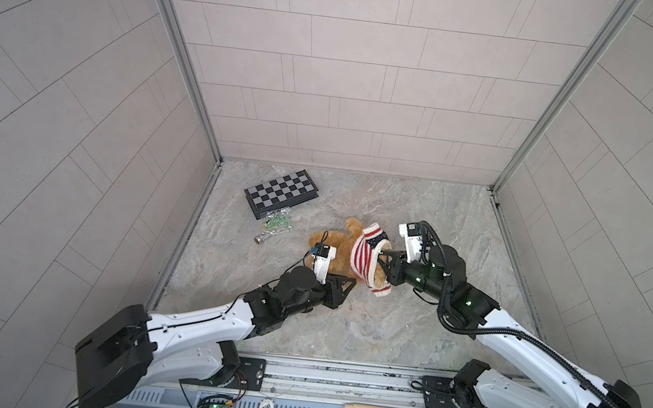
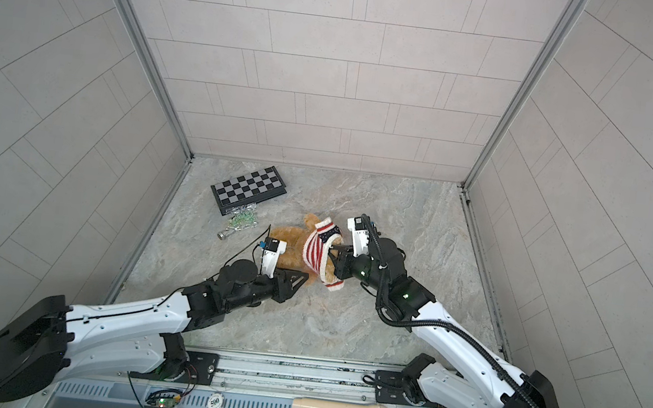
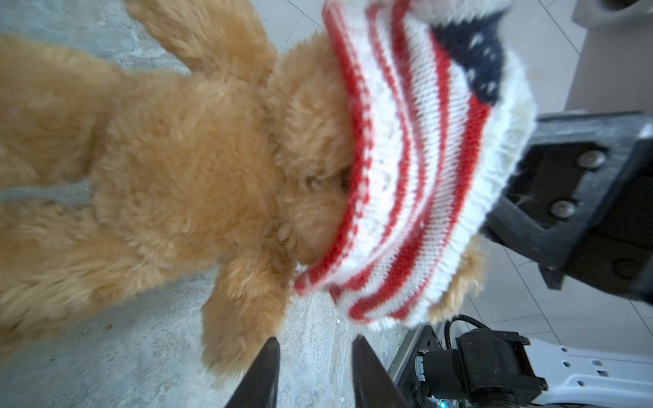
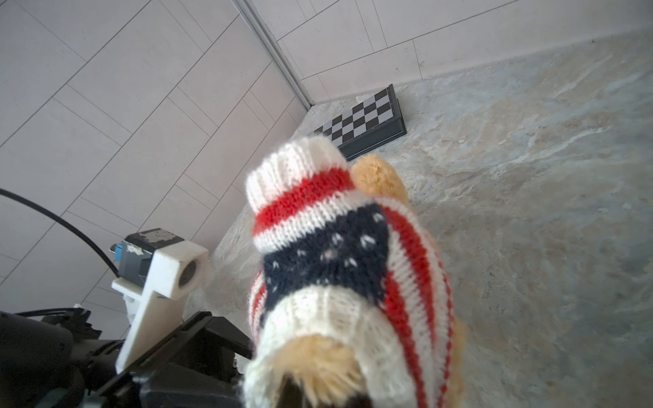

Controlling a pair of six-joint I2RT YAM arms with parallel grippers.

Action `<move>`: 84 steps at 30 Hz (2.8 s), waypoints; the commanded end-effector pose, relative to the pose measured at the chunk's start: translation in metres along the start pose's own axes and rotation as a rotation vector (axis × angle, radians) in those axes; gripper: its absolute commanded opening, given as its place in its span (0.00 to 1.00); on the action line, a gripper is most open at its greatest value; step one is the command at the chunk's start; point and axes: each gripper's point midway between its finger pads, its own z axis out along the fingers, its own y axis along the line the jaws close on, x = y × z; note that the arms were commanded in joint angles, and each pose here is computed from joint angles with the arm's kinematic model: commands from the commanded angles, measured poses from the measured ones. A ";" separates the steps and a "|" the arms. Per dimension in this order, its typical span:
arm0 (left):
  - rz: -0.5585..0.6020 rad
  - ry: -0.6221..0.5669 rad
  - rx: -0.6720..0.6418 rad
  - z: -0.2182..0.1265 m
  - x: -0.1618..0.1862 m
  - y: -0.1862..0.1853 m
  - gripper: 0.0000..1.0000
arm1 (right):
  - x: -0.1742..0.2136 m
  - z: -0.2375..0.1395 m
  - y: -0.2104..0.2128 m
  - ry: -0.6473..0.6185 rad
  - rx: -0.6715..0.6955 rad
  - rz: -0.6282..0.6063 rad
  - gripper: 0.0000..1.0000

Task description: Dress the teddy bear

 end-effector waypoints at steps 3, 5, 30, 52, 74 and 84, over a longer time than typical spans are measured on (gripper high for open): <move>-0.013 -0.003 0.031 -0.026 -0.013 -0.003 0.44 | -0.011 -0.003 0.027 -0.033 -0.136 -0.296 0.00; -0.045 -0.031 0.045 -0.034 -0.026 -0.003 0.45 | -0.010 -0.003 0.030 -0.047 -0.159 -0.354 0.00; -0.100 -0.109 0.212 -0.029 -0.098 -0.040 0.31 | 0.004 -0.010 0.062 -0.049 -0.370 -0.543 0.00; -0.107 -0.141 0.153 -0.037 -0.110 -0.032 0.00 | 0.009 -0.026 0.071 -0.031 -0.404 -0.635 0.00; -0.146 -0.113 -0.199 -0.059 -0.079 0.058 0.00 | -0.009 -0.051 0.076 -0.187 -0.343 -0.703 0.00; -0.092 -0.084 -0.141 -0.060 -0.078 0.044 0.00 | -0.024 -0.049 0.054 -0.259 -0.198 -0.626 0.00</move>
